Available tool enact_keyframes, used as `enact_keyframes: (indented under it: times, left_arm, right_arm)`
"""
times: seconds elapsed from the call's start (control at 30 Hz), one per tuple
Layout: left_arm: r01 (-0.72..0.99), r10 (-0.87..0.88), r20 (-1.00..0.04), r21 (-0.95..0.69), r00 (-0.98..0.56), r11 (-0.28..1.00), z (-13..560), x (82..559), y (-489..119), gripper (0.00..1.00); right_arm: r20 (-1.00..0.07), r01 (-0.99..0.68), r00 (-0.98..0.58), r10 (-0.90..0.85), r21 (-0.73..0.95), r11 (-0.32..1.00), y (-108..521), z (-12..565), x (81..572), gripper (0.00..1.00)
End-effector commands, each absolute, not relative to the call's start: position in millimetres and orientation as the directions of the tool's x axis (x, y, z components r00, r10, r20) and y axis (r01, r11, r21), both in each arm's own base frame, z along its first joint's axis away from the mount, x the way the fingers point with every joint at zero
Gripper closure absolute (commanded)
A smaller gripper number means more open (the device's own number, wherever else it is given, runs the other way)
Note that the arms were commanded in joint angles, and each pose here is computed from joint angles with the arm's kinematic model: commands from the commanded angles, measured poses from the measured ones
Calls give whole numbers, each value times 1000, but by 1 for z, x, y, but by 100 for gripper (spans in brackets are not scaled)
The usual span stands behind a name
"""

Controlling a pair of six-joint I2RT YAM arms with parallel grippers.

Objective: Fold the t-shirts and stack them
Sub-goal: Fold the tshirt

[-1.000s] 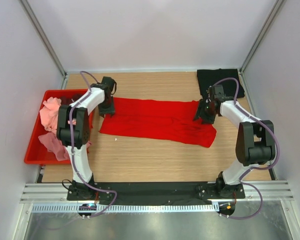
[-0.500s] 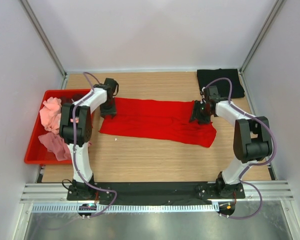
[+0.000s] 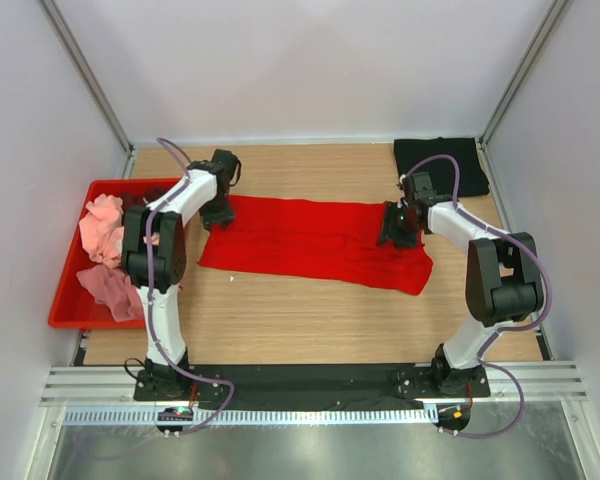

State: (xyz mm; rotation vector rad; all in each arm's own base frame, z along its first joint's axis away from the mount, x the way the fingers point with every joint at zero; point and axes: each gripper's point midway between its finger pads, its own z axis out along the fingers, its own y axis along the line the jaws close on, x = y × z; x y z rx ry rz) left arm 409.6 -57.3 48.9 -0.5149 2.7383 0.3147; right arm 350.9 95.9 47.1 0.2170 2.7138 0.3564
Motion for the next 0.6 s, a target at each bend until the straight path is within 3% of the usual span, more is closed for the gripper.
enact_keyframes:
  times: [0.0,0.33,0.43,0.5,0.57]
  left_arm:
    - [-461,-376,-382,161,-844,873,48,415,-57,60]
    - [-506,-416,-390,162,-821,847,37,422,-58,60]
    - [-510,-422,-387,156,-819,846,36,424,-59,64]
    - [-508,-421,-384,159,-822,847,36,424,-60,74]
    - [-511,-415,-397,173,-818,842,42,425,-56,90]
  right_arm:
    - [-416,62,-892,177,275,960,103,58,363,49]
    - [-412,38,-899,146,259,965,107,49,360,49]
    - [-417,34,-898,138,247,968,105,49,361,53]
    - [-424,35,-895,140,246,969,104,51,364,60]
    - [-440,42,-887,141,227,973,101,54,367,74]
